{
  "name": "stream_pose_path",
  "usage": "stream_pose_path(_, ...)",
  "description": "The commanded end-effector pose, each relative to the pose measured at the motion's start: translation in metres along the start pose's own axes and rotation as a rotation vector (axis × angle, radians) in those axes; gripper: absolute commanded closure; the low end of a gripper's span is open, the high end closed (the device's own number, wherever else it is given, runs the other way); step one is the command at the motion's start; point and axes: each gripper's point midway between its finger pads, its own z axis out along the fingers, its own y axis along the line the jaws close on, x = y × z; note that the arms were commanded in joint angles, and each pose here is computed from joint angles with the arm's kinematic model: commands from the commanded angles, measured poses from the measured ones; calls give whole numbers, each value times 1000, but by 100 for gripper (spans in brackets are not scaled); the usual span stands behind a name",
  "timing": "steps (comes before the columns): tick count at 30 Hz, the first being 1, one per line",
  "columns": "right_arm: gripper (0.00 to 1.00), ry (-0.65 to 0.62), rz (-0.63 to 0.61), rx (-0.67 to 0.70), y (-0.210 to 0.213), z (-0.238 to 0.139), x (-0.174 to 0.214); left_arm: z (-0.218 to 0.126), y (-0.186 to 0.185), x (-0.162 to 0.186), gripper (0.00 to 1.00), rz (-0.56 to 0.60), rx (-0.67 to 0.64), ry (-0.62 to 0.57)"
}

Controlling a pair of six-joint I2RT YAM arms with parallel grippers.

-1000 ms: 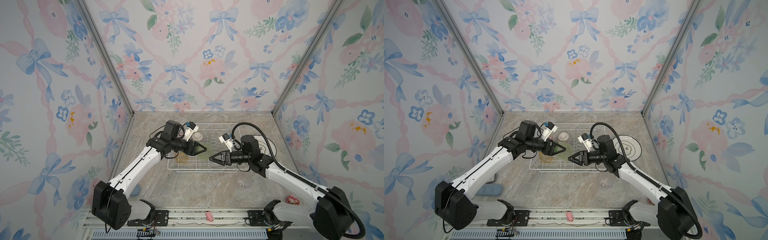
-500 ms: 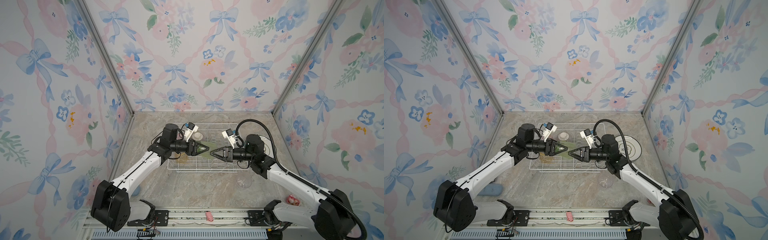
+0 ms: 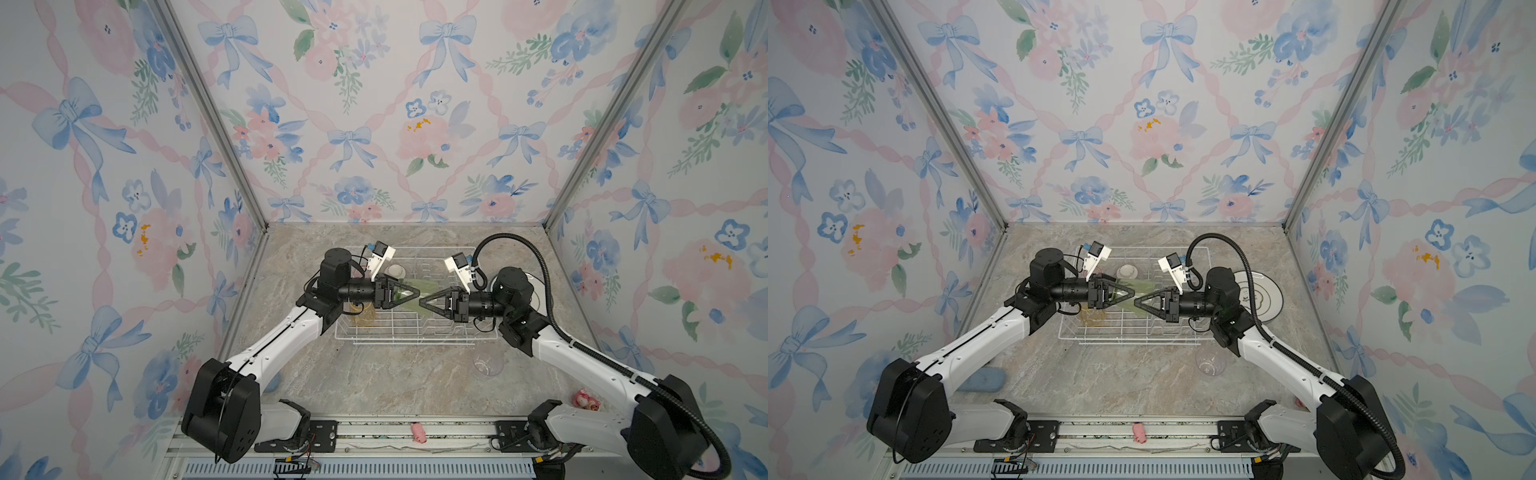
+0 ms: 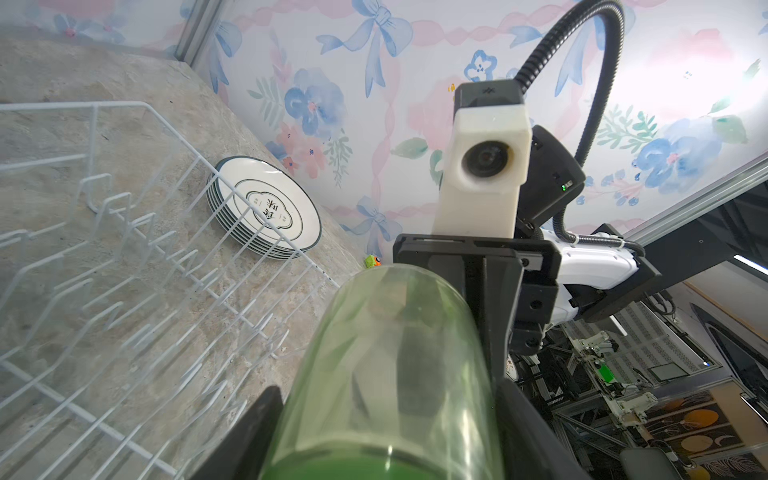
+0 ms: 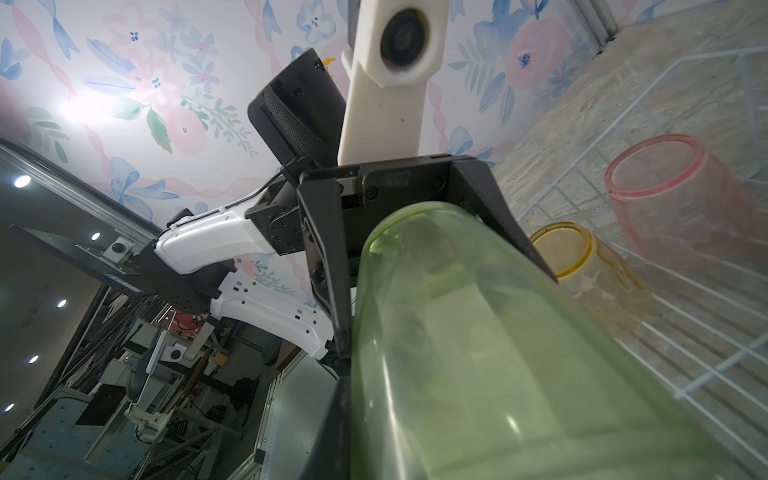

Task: Unload the mixed dishes from the dish rack
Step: 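Close the right gripper on the green cup while the left gripper opens and draws back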

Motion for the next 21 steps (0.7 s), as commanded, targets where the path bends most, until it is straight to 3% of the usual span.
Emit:
stream_pose_path(1,100,-25,-2,20,1,8,-11,6,-3,2,36,37,-4,-10)
stream_pose_path(4,100,-7,-6,51,-2,7,-8,2,-10,0,20,66,-5,-24)
stream_pose_path(7,100,9,-12,75,-3,5,-6,-3,-19,-4,12,104,0,-42)
stream_pose_path(14,100,59,-36,142,-2,-2,2,-17,-33,-13,10,158,-40,-77)
stream_pose_path(21,100,176,-129,307,10,-21,19,-42,4,-11,11,151,-387,-48)
